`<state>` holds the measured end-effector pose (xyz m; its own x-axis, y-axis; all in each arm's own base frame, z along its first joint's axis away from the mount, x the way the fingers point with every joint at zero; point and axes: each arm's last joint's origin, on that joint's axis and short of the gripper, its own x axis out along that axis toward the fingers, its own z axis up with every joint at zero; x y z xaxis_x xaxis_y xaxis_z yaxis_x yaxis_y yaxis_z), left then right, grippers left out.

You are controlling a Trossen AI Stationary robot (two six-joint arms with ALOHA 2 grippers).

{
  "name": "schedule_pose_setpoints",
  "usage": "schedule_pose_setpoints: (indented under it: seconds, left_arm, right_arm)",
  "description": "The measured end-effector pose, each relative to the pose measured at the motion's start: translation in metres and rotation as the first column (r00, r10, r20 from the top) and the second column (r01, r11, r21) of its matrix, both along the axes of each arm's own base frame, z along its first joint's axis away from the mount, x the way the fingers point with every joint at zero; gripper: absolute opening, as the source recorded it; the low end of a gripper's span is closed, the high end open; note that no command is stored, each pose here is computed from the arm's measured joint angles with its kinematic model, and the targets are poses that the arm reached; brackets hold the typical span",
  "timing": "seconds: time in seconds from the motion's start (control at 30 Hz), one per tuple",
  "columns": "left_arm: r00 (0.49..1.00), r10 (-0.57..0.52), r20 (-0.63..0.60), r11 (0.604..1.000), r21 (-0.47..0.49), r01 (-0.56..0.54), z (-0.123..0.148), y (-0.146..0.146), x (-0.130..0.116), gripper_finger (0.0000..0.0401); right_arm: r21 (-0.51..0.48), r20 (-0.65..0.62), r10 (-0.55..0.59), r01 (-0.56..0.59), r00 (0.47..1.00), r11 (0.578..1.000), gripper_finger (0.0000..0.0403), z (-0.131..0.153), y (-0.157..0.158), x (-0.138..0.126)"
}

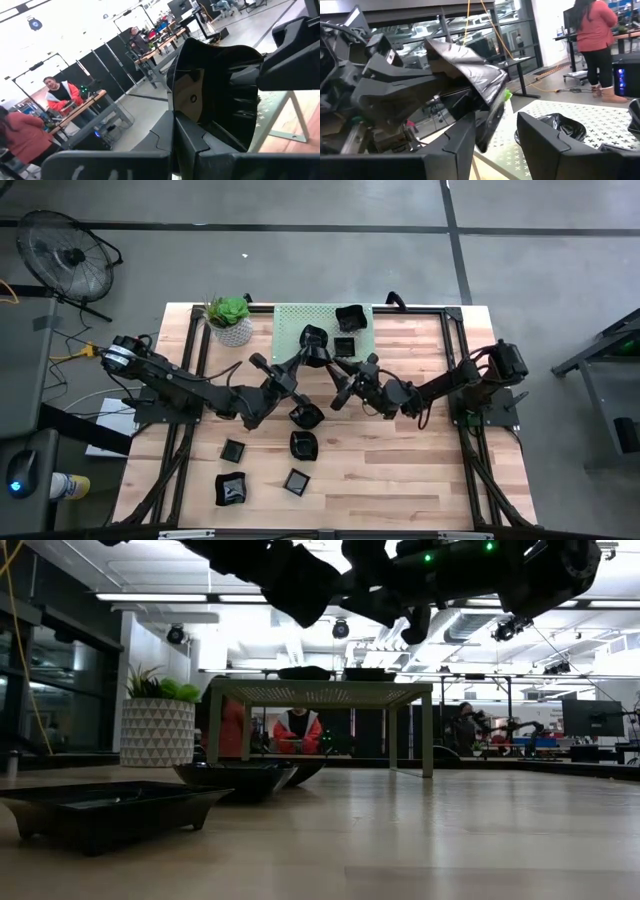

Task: Pick & Place Mini shaped plates
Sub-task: Stack the distorted square plate on top of the distorted square plate on the shelf

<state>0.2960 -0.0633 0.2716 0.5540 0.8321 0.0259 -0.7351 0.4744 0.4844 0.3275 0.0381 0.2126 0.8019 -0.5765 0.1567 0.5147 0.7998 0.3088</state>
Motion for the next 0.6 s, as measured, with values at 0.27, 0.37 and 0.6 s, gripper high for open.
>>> schedule_pose_setpoints:
  seconds: [0.27, 0.37, 0.6]
  left_arm:
    - [1.000, -0.017, 0.005, 1.000, 0.008, 0.017, 0.001, 0.018, 0.005, 0.0000]
    - [0.998, -0.054, 0.019, 0.999, 0.009, 0.054, 0.002, 0.019, 0.006, 0.0000]
    - [0.996, -0.081, 0.037, 0.997, 0.011, 0.080, 0.003, 0.020, 0.007, 0.0000]
  right_arm:
    - [0.007, 0.003, -0.035, 0.035, 0.999, 0.999, 0.0142, 0.000, -0.003, 0.000]
    - [0.008, 0.003, -0.050, 0.050, 0.999, 0.999, 0.0142, 0.000, -0.008, 0.000]
    - [0.019, 0.019, -0.045, 0.045, 0.999, 0.999, 0.0142, 0.000, -0.019, 0.002]
